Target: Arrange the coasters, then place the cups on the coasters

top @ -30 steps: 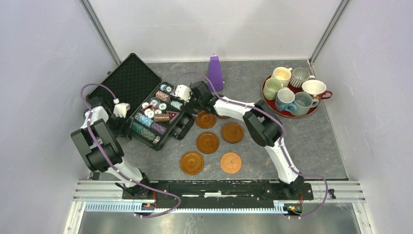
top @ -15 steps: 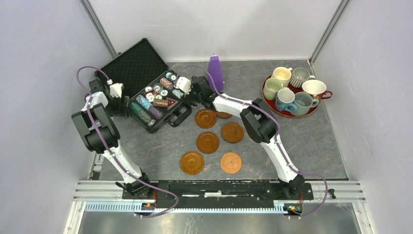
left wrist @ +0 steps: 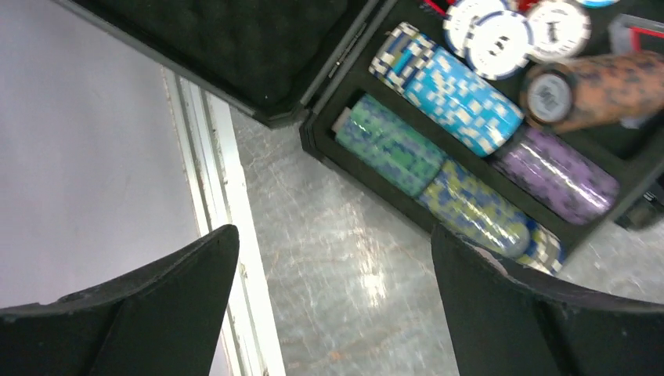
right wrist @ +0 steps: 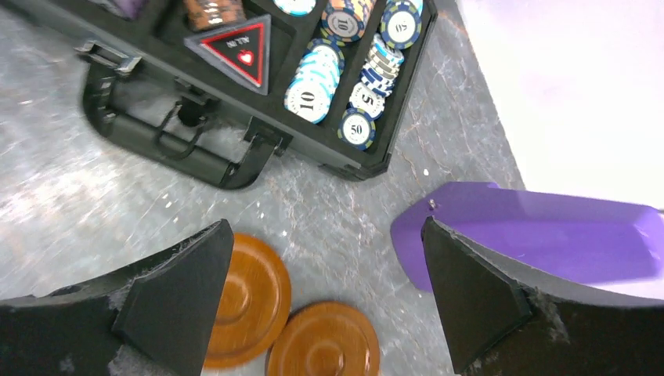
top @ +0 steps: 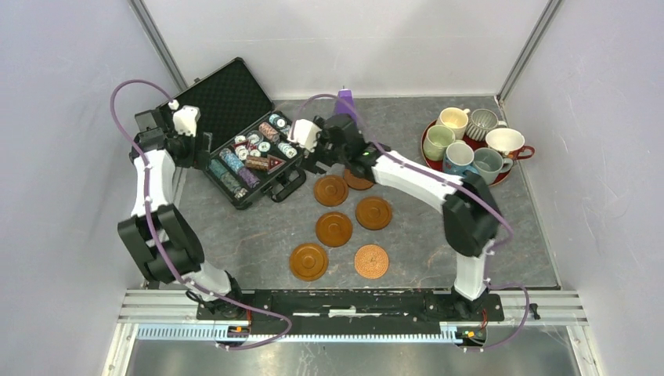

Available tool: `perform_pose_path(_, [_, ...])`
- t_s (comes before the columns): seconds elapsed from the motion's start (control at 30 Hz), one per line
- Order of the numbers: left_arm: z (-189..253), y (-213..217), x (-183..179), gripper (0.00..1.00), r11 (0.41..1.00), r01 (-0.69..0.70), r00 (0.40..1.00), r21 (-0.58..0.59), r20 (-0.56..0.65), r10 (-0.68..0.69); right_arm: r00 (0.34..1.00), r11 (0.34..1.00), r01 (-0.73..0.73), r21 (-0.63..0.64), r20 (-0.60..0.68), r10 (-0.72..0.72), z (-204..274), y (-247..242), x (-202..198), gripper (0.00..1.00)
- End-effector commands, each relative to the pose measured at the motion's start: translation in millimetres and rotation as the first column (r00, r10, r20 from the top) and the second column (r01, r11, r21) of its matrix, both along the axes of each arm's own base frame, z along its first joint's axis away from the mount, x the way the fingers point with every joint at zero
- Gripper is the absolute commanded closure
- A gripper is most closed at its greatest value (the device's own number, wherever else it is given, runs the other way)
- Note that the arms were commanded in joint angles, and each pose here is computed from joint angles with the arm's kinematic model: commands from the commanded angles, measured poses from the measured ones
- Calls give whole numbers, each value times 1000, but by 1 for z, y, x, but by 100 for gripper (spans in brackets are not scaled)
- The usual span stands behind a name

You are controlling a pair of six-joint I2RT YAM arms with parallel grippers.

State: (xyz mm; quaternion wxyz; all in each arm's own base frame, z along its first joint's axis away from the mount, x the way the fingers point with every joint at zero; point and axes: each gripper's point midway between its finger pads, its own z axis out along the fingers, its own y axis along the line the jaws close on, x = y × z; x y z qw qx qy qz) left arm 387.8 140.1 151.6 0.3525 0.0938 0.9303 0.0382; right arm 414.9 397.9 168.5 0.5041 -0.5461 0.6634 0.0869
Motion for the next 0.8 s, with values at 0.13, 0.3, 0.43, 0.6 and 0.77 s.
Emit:
perform_pose_path(0.13, [50, -85, -70, 0, 950, 302, 953, -75, 25, -301, 983, 995, -69, 66, -164, 79, 14, -72, -73, 2])
perform_pose_path(0.3, [30, -173, -116, 0, 827, 547, 831, -134, -34, -555, 970, 995, -62, 73, -231, 78, -8, -121, -105, 2])
perform_pose_path(0.43, [-9, -236, -149, 0, 713, 681, 702, -166, -128, -701, 938, 995, -98, 12, -333, 97, -40, -155, -130, 2])
perform_pose_path(0.6, [-51, -280, -172, 0, 613, 778, 589, -139, -182, -788, 935, 988, -127, -91, -342, 89, -75, -187, -159, 2])
perform_pose_path(0.77, [-79, -302, -188, 1, 539, 838, 509, -84, -238, -827, 927, 981, -140, -133, -367, 83, -97, -200, -174, 1])
